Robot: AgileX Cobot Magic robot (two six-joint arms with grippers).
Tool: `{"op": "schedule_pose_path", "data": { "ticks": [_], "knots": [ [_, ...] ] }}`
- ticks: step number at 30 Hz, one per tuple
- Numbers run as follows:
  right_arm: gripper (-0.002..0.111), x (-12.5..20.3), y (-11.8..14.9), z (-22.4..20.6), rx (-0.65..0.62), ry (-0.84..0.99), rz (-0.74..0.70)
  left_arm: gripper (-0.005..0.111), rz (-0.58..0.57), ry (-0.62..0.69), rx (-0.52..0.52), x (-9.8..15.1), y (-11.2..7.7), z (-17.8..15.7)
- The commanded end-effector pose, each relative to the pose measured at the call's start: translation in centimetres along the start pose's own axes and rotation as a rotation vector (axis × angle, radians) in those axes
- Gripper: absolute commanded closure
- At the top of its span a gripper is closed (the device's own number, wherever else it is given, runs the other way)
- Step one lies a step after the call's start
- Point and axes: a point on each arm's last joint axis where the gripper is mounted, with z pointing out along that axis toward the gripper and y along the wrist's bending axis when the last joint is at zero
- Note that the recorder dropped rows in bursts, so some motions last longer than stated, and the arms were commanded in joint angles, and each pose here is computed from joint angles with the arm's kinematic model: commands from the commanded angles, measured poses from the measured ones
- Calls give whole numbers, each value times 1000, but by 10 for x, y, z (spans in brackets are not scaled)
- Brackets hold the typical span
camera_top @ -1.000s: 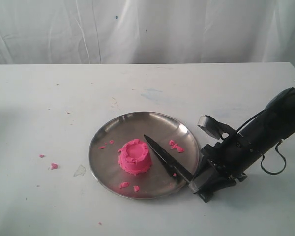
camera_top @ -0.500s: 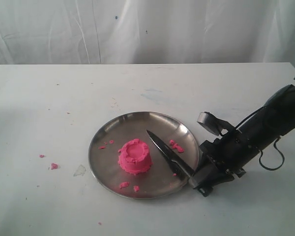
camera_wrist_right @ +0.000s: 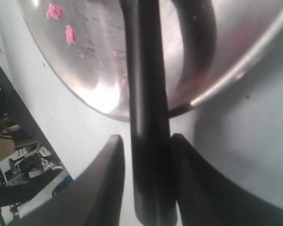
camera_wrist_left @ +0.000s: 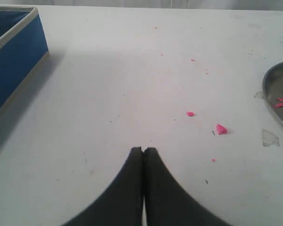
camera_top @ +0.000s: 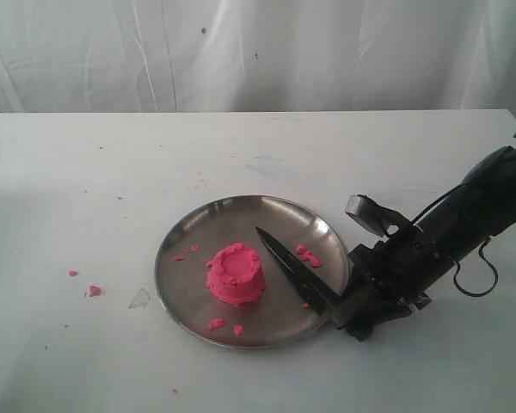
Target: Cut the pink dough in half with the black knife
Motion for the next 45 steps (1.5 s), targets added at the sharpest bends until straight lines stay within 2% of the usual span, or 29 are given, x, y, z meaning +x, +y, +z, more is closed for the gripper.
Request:
{"op": "schedule_pose_path", "data": {
  "ticks": [1, 26, 29, 35, 45],
  "knots": [
    [76, 1, -1, -2, 10, 19, -13, 107, -11, -6, 3, 0, 0, 0],
    [78, -4, 0, -6, 29, 15, -22, 107, -11, -6, 3, 0, 0, 0],
    [84, -4, 0, -6, 29, 15, -22, 107, -11, -6, 3, 0, 0, 0],
    [108, -4, 0, -6, 29, 15, -38, 107, -11, -6, 3, 0, 0, 0],
    [108, -6, 4, -11, 39, -1, -65, 107, -11, -6, 3, 0, 0, 0]
  ]
}}
